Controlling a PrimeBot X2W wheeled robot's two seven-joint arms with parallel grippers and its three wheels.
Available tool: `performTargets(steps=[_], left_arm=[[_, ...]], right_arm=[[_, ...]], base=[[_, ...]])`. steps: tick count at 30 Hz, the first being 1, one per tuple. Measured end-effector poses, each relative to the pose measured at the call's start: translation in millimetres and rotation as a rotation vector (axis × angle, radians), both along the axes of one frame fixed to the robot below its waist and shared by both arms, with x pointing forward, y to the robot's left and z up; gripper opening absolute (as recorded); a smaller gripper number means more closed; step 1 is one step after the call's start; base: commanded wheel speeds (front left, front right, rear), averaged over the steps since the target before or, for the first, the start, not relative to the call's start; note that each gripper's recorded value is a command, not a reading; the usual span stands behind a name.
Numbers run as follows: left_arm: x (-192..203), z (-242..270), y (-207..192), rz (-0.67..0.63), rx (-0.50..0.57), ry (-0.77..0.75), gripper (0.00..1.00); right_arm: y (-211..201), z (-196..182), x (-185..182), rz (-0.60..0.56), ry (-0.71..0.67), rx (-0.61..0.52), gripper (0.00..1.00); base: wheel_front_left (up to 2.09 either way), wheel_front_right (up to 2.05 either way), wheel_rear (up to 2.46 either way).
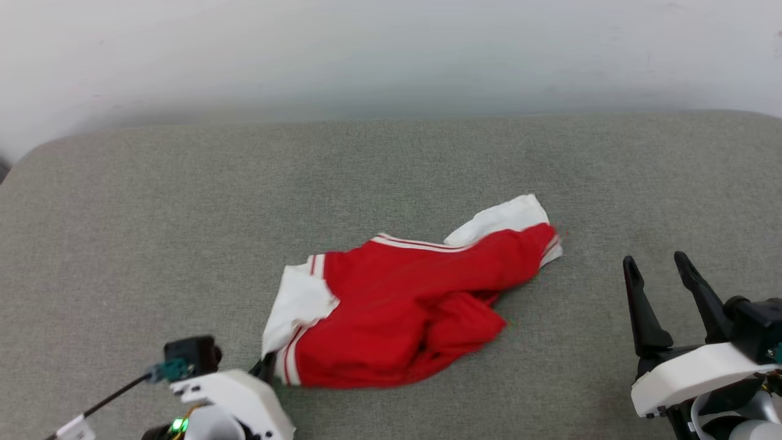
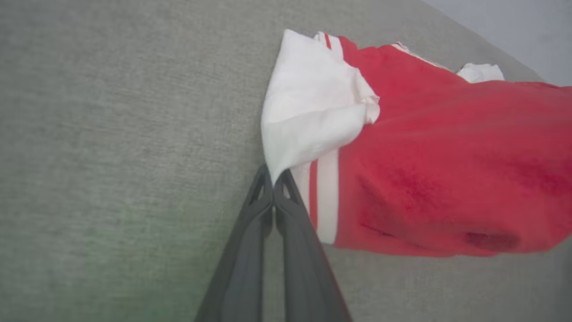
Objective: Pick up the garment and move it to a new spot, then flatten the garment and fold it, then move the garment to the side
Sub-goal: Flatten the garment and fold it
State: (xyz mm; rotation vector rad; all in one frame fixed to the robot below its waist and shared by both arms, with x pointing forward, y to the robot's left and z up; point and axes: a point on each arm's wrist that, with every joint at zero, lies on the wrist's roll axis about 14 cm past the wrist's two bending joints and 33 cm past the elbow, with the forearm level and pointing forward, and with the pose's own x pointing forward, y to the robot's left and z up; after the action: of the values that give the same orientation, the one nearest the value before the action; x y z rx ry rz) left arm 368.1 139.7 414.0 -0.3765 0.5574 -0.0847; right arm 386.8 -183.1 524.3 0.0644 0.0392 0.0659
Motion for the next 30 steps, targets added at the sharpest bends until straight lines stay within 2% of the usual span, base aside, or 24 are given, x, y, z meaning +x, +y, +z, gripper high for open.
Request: performTargets(steps=[5,6,7,8,11,18,21,25,30], left_arm=[[-30.3,-30.8,23.5,0.093,-0.017,0.114,0.00],[-33.7,-33.7,23.9,0.094,-0.018,0.125,0.15],[-35.7,-35.4,22.9,0.091,-0.021,0.131,0.44],[-37.0,-35.7,21.3,0.086,-0.028,0.130,1.00],[-32.9,-27.0,20.2,0.084,-0.017,0.073,1.00],[-0.6,40.9,22.9,0.068,0.079,-0.251,1.00],[6.6,61.4,18.4,0.027,0.129,-0.330,1.00],[15.4,66.5,8.2,-0.105,0.197,-0.306,1.00],[14.1,37.1,-0.4,-0.323,0.285,-0.103,1.00]], right_arm=[[1.3,0.1,-1.0,0.005,0.004,0.000,1.00],[0.8,0.7,-1.8,0.003,0.003,-0.001,1.00],[0.3,1.3,-2.6,0.002,0.002,-0.001,1.00],[-1.2,2.1,-3.5,-0.002,-0.001,-0.002,1.00],[-4.7,4.4,-7.3,-0.012,-0.006,-0.003,1.00],[-9.5,11.9,-18.9,-0.026,-0.018,-0.010,1.00],[-12.3,16.3,-22.0,-0.034,-0.031,-0.014,1.00],[-11.9,17.7,-20.5,-0.033,-0.031,-0.015,1.00],[-7.9,11.7,-18.3,-0.022,-0.012,-0.014,1.00]], base=[[0.00,0.00,0.00],[0.00,0.00,0.00],[0.00,0.00,0.00],[0.00,0.00,0.00],[0.00,0.00,0.00],[0.00,0.00,0.00],[0.00,0.00,0.00],[0.00,0.00,0.00],[0.00,0.00,0.00]])
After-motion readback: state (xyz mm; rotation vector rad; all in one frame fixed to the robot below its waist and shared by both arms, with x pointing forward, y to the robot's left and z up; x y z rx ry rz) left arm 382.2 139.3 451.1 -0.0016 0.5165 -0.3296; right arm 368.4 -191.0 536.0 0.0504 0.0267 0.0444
